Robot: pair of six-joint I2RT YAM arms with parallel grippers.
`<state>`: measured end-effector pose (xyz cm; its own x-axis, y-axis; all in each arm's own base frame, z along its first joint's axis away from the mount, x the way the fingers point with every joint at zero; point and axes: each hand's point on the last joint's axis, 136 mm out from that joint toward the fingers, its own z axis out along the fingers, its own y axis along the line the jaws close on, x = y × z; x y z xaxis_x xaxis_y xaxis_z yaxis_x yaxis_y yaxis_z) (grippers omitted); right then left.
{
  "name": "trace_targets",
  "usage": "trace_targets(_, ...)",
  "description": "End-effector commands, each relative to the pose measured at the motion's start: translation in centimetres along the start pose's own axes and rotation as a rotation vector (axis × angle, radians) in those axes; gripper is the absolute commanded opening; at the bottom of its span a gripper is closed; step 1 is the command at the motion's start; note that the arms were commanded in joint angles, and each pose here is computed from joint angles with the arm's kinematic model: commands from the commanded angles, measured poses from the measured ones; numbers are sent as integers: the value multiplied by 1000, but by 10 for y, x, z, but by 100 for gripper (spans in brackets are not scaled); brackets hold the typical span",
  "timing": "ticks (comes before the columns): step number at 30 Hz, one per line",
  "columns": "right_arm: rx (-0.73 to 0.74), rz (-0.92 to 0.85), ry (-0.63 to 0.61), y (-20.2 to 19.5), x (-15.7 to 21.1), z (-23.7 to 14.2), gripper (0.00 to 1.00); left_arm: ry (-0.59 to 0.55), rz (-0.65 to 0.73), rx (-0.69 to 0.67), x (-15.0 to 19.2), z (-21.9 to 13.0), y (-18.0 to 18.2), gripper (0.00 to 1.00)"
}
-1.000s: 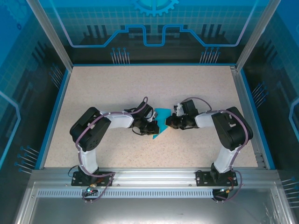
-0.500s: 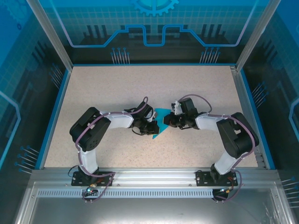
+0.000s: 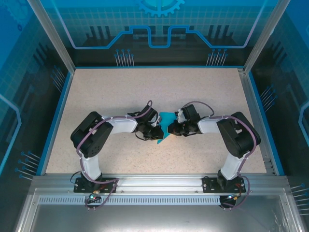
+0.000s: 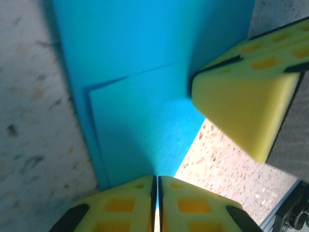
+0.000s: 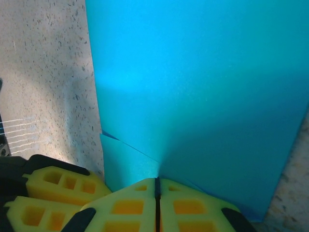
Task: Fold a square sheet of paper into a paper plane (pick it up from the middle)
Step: Third fold the triangle at the center of the table.
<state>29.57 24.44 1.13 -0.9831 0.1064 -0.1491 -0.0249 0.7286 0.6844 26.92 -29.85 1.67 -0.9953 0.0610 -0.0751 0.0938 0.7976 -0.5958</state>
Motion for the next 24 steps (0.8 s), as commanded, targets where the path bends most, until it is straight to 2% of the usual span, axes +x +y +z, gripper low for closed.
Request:
trace_targets(1, 120, 31, 48, -30, 16, 8, 8, 2, 9, -23, 7, -21, -4, 13)
trace_targets(5, 130, 24, 55, -29, 17, 7, 9, -19, 15, 54, -1, -33, -29, 15)
trace_targets(11, 145, 21, 56, -30, 17, 6, 9, 52, -20, 126, 4, -17, -35, 16)
trace_targets(18, 161, 22, 60, -34, 19, 6, 9, 112, -101, 63, 20, 4, -3, 15)
trace_targets(24, 177, 18, 65, -37, 22, 4, 9, 131, -154, -50, 38, 10, 34, 14)
